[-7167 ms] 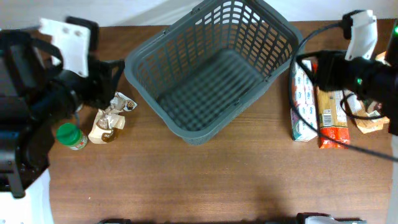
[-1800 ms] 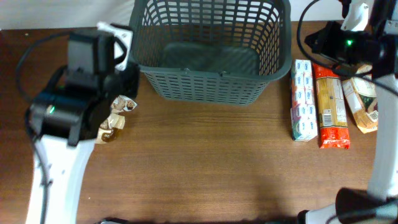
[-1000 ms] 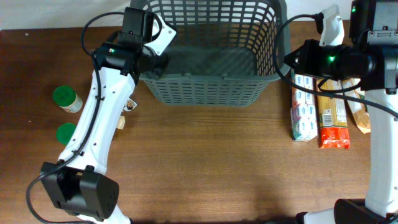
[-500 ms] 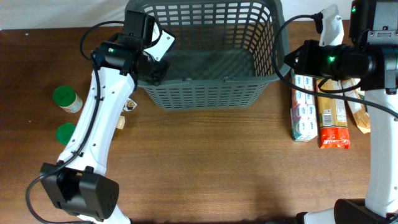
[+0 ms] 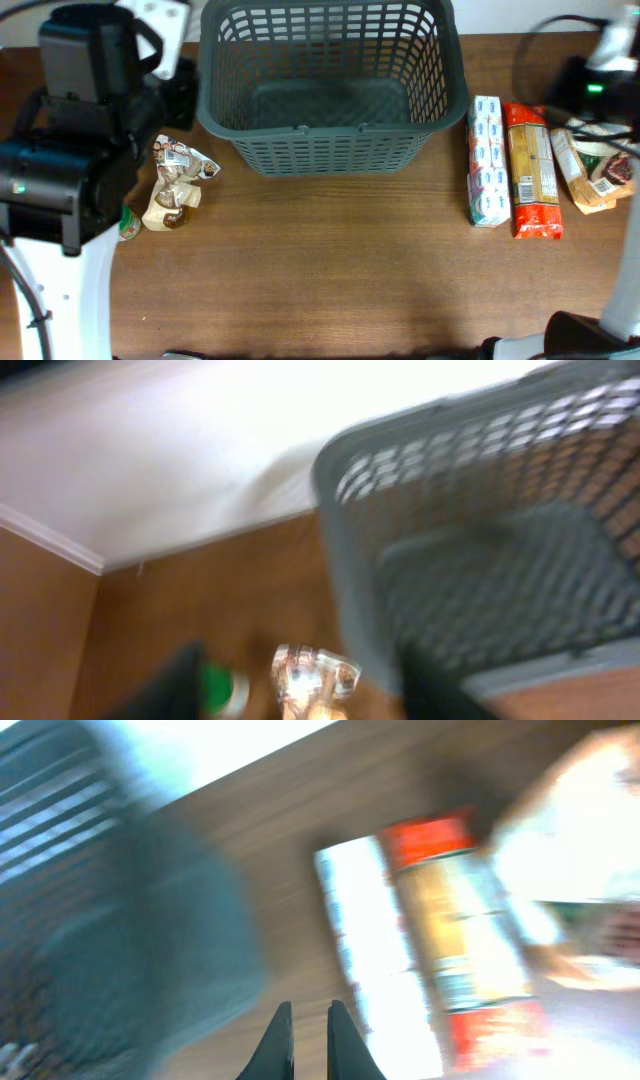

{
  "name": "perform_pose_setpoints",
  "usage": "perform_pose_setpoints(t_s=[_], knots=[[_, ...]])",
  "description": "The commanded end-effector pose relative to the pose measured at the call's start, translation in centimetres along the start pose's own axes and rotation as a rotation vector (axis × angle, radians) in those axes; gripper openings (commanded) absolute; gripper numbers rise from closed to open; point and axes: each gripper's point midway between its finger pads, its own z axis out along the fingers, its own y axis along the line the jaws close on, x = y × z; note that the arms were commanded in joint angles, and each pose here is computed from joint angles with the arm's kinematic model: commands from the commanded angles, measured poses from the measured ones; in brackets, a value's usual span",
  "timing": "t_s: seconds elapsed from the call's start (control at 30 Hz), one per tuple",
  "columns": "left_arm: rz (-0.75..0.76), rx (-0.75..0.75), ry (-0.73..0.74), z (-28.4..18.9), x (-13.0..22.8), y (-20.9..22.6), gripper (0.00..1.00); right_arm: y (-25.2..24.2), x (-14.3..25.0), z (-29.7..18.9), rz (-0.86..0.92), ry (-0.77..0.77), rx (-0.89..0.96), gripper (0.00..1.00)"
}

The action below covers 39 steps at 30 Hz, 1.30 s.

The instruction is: Pack container

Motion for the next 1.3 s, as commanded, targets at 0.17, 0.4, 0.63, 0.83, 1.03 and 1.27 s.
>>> perform_pose_setpoints(t_s=[0.17,0.4,0.63,0.83,1.03,1.27], knots=[[-0.091,-0.143,0.241,3.8,5.3,4.5,0.99,-15.6,-1.7,-1.4,0.180,-0.041,0.372,0.04],[-0.098,-0.139,0.266,4.6,5.8,4.7,0.99,-21.1,-1.3,-0.2,0.237,-0.003,0.438,0.08],[-0.098,-0.139,0.266,4.6,5.8,4.7,0.99,-22.0,-1.5,4.7,-0.015,0.101,0.347,0.21],[-0.098,-0.139,0.266,4.6,5.8,4.7,0.99,-22.9,-2.8,8.3,-0.050,0.081,0.312,0.99],[-0.098,-0.139,0.266,4.6,5.8,4.7,0.99,-21.1,-4.6,9.3,-0.204,0.016,0.193,0.99],[-0.098,-0.139,0.266,4.6,5.8,4.7,0.99,-22.1,-2.6,13.7,-0.196,0.109,0.140,0.99]])
